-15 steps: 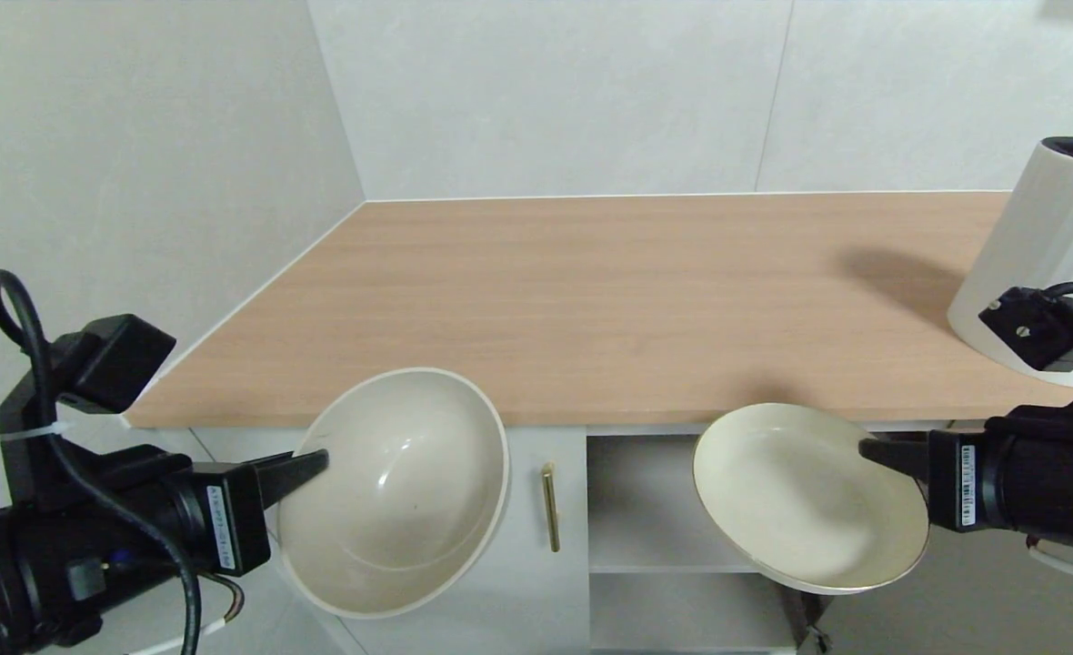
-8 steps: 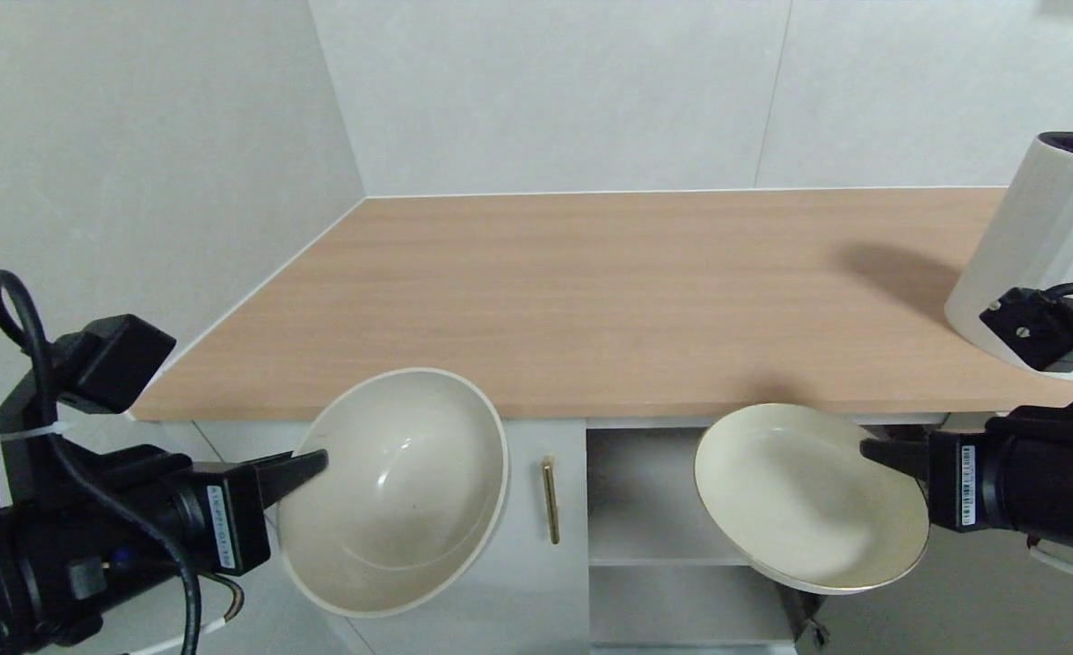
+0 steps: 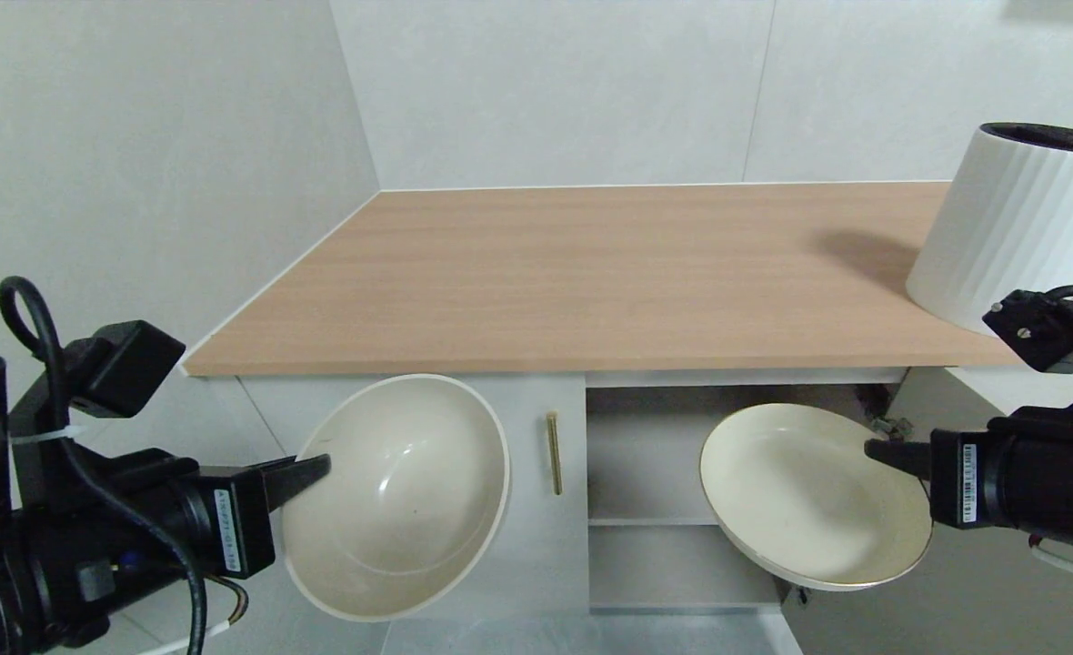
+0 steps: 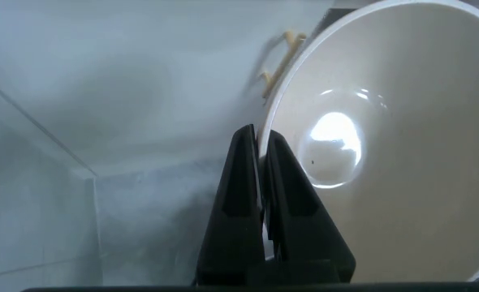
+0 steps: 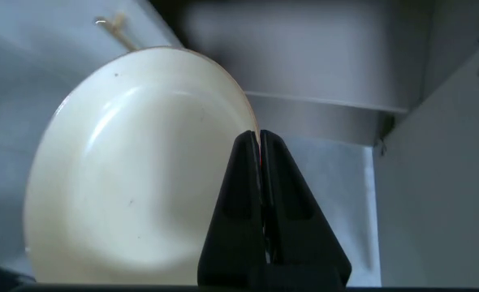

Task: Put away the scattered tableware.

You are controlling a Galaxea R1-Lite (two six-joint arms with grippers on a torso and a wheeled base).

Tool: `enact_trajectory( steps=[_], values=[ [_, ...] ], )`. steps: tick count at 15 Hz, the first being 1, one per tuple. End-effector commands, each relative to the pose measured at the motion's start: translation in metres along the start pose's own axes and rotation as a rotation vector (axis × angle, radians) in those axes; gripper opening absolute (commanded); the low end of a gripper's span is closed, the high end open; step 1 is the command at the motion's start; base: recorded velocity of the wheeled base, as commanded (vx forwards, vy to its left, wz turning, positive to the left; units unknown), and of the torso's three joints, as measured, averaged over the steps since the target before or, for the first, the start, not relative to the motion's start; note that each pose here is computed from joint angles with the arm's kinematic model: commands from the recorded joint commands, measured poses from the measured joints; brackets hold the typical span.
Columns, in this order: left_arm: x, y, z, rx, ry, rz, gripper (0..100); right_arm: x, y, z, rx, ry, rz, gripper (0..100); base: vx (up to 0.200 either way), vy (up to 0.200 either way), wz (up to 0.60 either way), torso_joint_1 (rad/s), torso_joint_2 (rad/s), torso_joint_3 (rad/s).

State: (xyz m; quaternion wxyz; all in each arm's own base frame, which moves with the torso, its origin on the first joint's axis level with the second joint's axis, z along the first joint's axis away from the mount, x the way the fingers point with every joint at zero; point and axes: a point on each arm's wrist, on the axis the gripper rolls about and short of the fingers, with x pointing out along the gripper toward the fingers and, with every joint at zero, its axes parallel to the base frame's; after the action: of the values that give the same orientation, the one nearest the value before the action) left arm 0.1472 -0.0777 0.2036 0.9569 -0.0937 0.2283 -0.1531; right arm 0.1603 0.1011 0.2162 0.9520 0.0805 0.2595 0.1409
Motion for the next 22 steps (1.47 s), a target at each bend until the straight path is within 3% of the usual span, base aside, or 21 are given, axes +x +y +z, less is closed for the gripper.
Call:
enact_trajectory(
  steps=[1, 13, 22],
  values=[
    [0.0009, -0.0002, 0.0002, 0.0, 0.002, 0.0, 0, 0.0021, -0.0001, -0.0007, -0.001, 0.007, -0.004, 0, 0.0, 0.0, 0.0, 0.0, 0.0, 0.0],
    [0.0021, -0.0002, -0.0006, 0.0, 0.008, 0.001, 0, 0.0092, -0.0013, -0.0078, -0.013, 0.045, -0.018, 0, 0.0, 0.0, 0.0, 0.0, 0.0, 0.0],
    [0.0036, -0.0002, -0.001, 0.004, 0.014, 0.003, 0, 0.0117, -0.0013, -0.009, -0.015, 0.054, -0.022, 0, 0.0, 0.0, 0.0, -0.202, 0.41, 0.207]
  ],
)
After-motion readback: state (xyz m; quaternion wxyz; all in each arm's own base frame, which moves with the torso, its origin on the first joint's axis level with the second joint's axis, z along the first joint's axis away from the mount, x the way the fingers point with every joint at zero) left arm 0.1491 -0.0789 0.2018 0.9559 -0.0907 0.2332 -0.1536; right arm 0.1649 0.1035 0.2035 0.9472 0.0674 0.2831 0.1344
